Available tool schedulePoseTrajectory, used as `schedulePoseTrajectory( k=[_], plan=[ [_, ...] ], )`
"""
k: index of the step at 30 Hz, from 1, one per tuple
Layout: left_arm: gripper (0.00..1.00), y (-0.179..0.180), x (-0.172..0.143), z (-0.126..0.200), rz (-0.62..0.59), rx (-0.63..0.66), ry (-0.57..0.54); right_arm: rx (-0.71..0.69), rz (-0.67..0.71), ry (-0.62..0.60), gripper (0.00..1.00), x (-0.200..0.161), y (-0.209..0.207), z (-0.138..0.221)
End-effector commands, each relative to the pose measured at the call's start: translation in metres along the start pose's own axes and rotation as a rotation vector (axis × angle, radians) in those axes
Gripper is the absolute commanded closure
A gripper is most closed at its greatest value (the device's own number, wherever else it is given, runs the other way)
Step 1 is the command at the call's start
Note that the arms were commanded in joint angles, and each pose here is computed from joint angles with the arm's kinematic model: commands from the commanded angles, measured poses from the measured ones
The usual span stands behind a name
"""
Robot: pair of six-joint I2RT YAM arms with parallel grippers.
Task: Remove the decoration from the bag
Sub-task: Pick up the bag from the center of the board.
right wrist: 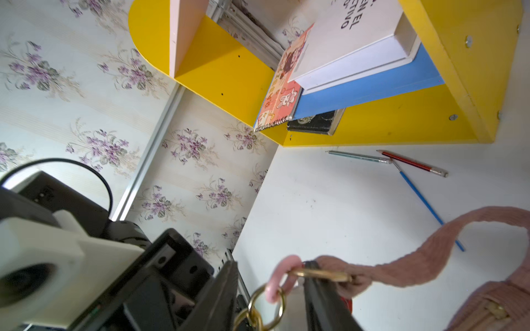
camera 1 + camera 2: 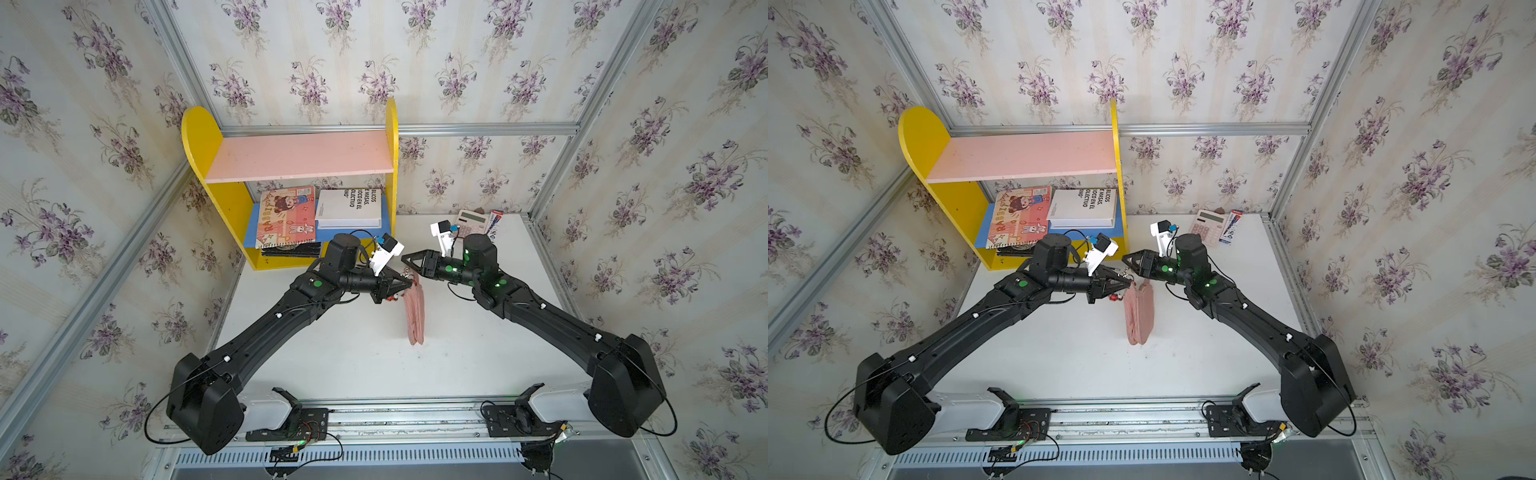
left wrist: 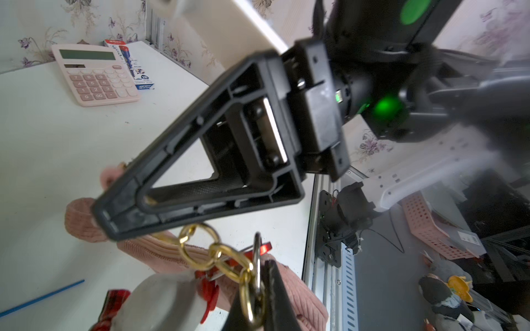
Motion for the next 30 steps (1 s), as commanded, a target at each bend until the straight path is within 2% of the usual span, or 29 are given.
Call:
schedulePoseTrajectory(
  k=[1,9,15,18,22,26,28,30],
  plan=[
    [1.0,-0.008,0.008,0.01,-0.051,-0.184,-0.018,0.036,0.09,0.09,0.5,-0.006,0.0,0.003],
    [1.0,-0.003,0.008,0.029,-0.081,-0.351,-0.006,0.158,0.123,0.039,0.39,-0.004,-0.009,0.039],
    [1.0,0.009,0.016,0.04,-0.08,-0.381,-0.012,0.152,0.218,-0.021,0.41,-0.016,-0.013,0.054],
    [1.0,0.013,0.018,0.041,-0.074,-0.409,-0.001,0.201,0.33,-0.111,0.42,-0.03,-0.011,0.063],
    [1.0,0.017,0.019,0.038,-0.067,-0.37,0.033,0.131,0.401,-0.245,0.47,-0.036,-0.015,0.073],
    [1.0,0.018,0.016,0.04,-0.061,-0.331,0.077,0.091,0.426,-0.285,0.49,-0.03,-0.015,0.071],
    [1.0,0.02,0.012,0.04,-0.059,-0.304,0.089,0.085,0.438,-0.291,0.47,-0.028,-0.012,0.07],
    [1.0,0.021,0.007,0.04,-0.058,-0.288,0.09,0.08,0.441,-0.29,0.41,-0.028,-0.011,0.069]
  ],
)
Point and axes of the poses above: each gripper's point midway between its finger pads, its own z axis back along the fingers, its own y axis along the line the jaws close on, x = y × z, the point moved 10 cm from there along z, back along the fingers, and after that the axes turned 8 degrees about z, right-handed, at the moved point
